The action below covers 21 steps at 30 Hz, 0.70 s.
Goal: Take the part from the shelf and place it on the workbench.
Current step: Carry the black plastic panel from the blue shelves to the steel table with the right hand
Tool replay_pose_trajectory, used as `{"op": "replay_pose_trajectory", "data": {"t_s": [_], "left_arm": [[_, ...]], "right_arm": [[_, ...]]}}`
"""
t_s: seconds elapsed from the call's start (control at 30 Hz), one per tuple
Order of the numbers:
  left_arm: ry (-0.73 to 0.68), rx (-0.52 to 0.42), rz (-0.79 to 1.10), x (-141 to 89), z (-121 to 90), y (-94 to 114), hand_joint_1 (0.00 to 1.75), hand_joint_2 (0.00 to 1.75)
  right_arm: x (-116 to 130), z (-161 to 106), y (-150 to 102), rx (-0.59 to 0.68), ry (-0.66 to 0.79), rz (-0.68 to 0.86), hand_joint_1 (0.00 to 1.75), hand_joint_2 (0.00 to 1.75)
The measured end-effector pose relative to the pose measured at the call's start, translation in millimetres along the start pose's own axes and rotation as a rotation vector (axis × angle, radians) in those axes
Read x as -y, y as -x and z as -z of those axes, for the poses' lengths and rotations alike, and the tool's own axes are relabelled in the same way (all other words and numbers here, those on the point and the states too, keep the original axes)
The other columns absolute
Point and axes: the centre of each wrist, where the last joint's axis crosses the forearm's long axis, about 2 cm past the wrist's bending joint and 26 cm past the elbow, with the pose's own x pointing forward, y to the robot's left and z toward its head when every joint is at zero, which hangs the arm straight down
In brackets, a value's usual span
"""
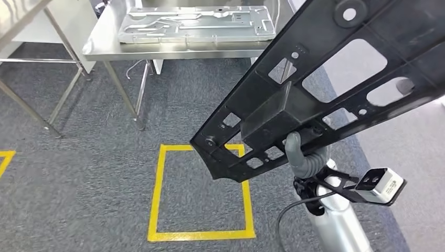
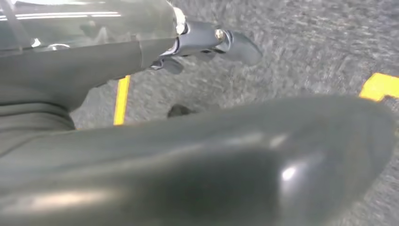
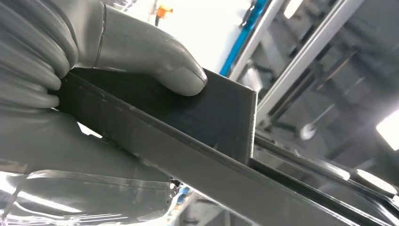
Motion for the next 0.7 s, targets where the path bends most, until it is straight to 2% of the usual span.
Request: {"op": "replay_pose_trajectory", "data": {"t_s": [0.17,0.5,0.7], "left_arm": [[0.003,0.013,0.000,2.5,1.8,-5.1,0.00,0.00],[-0.011,-0.008,0.010,-6.0,-2.0,5.8,0.00,0.00],[-0.004,0.008,0.006,-1.5,0.8,-2.0,0.00,0.00]], "right_arm": [[0.4,3.6,-0.6,0.014,0.004,-0.004,1.75,1.75],[-1.7,1.0,0.4,0.004,0.020,-0.004,1.75,1.75],[-0.1,5.0,-0.3,0.019,0.022,-0.012,1.75,1.75]]}}
